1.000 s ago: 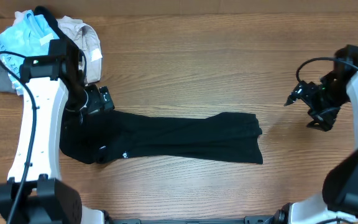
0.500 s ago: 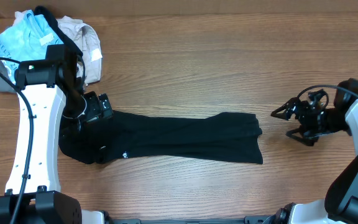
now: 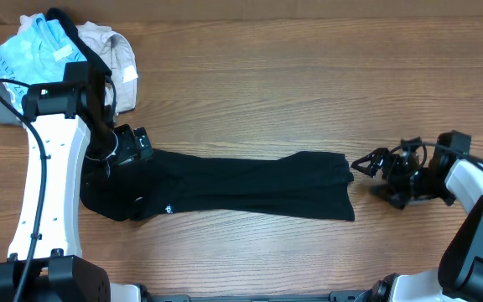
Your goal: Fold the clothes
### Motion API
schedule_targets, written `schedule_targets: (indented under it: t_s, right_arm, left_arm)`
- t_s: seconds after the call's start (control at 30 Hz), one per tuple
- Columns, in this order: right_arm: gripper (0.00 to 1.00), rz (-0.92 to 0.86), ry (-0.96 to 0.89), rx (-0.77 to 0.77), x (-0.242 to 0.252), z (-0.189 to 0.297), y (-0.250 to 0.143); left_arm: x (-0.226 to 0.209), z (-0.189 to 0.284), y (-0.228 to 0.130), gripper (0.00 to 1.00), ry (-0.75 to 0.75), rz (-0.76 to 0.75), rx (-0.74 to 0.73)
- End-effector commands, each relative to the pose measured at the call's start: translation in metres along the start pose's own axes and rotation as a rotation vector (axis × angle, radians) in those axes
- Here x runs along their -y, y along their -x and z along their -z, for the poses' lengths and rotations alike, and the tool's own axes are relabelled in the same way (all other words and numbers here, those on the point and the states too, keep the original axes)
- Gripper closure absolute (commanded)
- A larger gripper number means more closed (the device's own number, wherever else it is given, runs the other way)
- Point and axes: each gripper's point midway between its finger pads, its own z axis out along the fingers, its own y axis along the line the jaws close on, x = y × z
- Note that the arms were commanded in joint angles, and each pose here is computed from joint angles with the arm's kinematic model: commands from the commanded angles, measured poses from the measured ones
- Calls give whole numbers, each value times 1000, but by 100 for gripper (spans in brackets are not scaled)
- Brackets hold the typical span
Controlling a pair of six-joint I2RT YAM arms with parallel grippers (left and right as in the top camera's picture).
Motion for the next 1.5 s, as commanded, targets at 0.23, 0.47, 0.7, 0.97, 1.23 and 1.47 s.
schedule_targets:
  t_s: [0.23, 0.47, 0.7, 0.97, 1.23, 1.47]
  right_arm:
    - [0, -18, 3, -92, 2, -26, -27]
    - [3, 2, -20, -196, -4, -50, -47]
    - [16, 26, -29, -229, -7, -60, -54]
    - [26, 33, -23, -197, -12, -65, -46]
    - [38, 60, -19, -171, -14, -67, -39]
    - [76, 15, -72, -123, -6, -68, -28]
  left_arm:
    - [4, 1, 3, 0, -22, -20, 27]
    - [4, 1, 2, 0, -20, -21, 25]
    - [4, 1, 4, 0, -23, -21, 31]
    - [4, 1, 4, 0, -23, -25, 33]
    - [4, 1, 4, 0, -23, -25, 34]
    - [4, 1, 4, 0, -23, -25, 34]
